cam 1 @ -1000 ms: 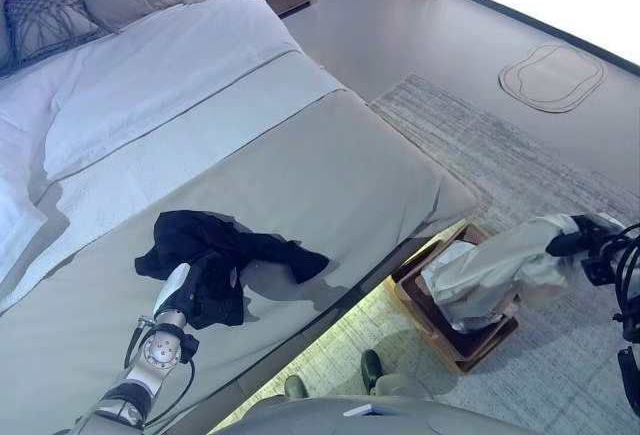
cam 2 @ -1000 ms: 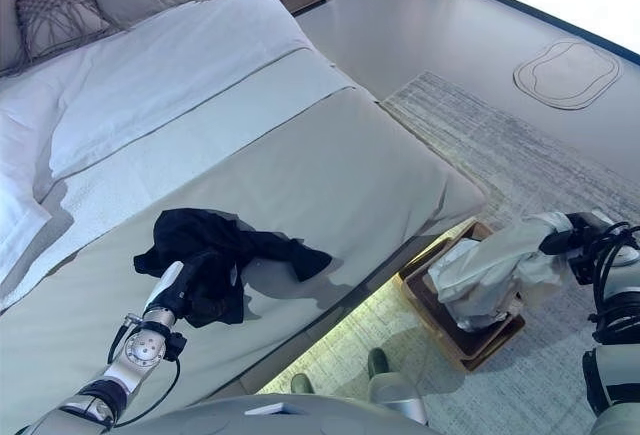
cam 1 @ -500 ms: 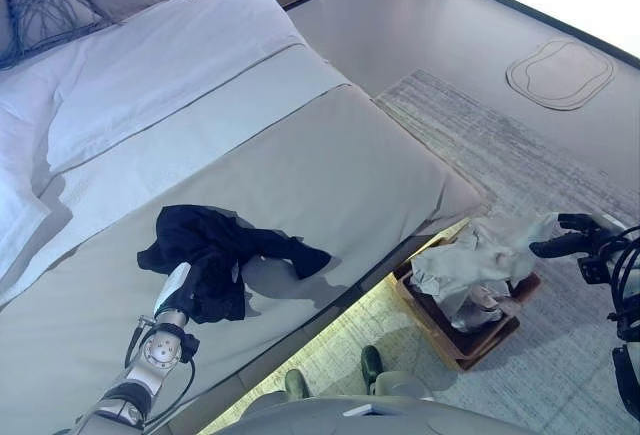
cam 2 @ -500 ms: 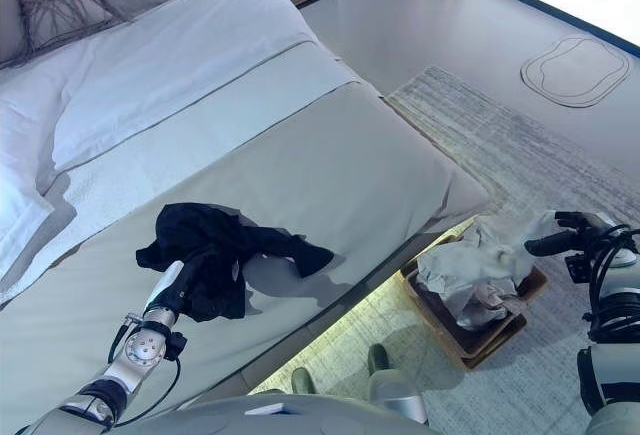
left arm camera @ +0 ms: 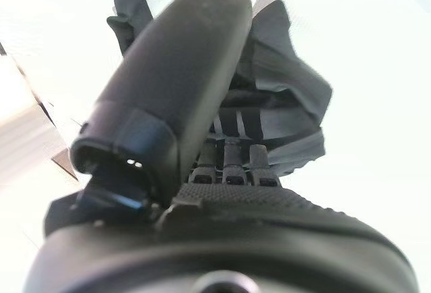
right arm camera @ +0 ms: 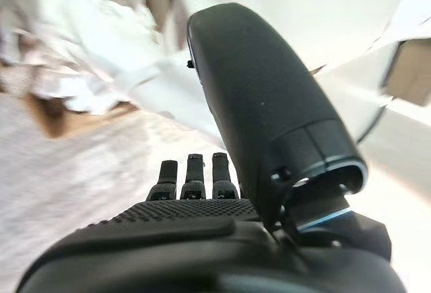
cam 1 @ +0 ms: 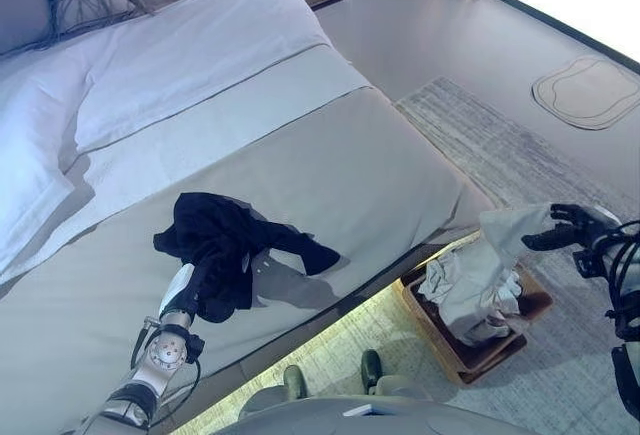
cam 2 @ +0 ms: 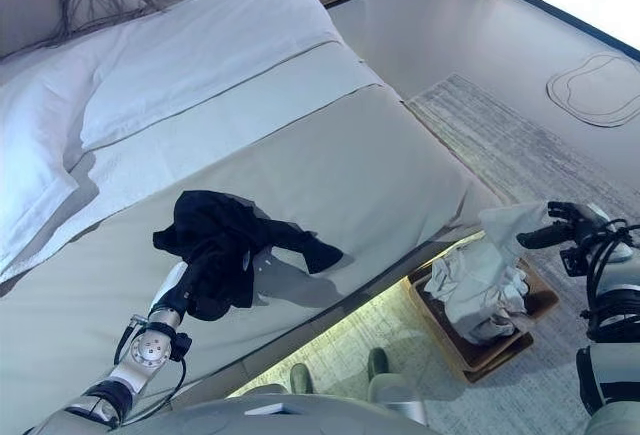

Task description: Pick up the clothes from the bed and place them into the basket

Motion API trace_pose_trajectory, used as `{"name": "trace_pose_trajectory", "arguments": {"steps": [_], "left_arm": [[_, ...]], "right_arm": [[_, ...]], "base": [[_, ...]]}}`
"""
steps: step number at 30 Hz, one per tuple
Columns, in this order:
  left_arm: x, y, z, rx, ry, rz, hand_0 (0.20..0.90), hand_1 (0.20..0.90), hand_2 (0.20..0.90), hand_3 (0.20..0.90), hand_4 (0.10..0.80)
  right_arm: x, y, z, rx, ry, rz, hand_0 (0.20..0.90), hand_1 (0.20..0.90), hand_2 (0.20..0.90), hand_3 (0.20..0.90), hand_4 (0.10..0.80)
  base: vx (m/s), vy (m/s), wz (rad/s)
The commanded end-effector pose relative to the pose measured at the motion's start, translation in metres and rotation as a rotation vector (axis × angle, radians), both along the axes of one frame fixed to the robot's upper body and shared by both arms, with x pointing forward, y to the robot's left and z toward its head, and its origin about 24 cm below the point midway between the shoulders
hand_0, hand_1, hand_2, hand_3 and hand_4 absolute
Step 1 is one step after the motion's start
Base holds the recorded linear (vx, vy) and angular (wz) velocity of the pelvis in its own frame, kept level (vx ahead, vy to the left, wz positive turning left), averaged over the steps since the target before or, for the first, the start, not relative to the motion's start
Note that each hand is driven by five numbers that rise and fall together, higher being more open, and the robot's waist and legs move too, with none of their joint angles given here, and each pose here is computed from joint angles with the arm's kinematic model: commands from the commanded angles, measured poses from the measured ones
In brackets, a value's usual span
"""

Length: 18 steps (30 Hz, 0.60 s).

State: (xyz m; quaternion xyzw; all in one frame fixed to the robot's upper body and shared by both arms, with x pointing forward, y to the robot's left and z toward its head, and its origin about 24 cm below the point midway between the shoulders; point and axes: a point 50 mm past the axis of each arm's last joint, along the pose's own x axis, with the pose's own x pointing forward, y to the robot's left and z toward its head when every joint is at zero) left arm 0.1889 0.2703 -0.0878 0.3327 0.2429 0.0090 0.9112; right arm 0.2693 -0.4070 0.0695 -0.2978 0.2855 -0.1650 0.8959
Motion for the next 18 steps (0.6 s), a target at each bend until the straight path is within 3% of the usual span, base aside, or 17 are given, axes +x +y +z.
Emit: {"name": "trace_pose_trajectory", "arguments": {"steps": [1, 8, 18], "left_arm": [[0.018, 0.019, 0.023, 0.028, -0.149, 0.106, 0.900, 0.900, 0.900, 0.900, 0.800], [0.006, 0.023, 0.019, 0.040, -0.142, 0.153, 0.900, 0.900, 0.900, 0.900, 0.800], [0.002, 0.020, 0.022, 0.030, -0.182, 0.159, 0.900, 0.900, 0.900, 0.900, 0.800]], "right_arm": [[0.053, 0.030, 0.081, -0.118, -0.343, 0.162, 0.900, 0.900, 0.900, 0.900, 0.800], [0.080, 0.066, 0.102, -0.188, -0.408, 0.280, 0.900, 0.900, 0.900, 0.900, 0.800], [0.108, 0.127, 0.136, -0.476, -0.491, 0.460, 0.900, 0.900, 0.900, 0.900, 0.800]], "base": [[0.008, -0.012, 0.14], [0.039, -0.006, 0.22], [0.045, 0.027, 0.41]]}}
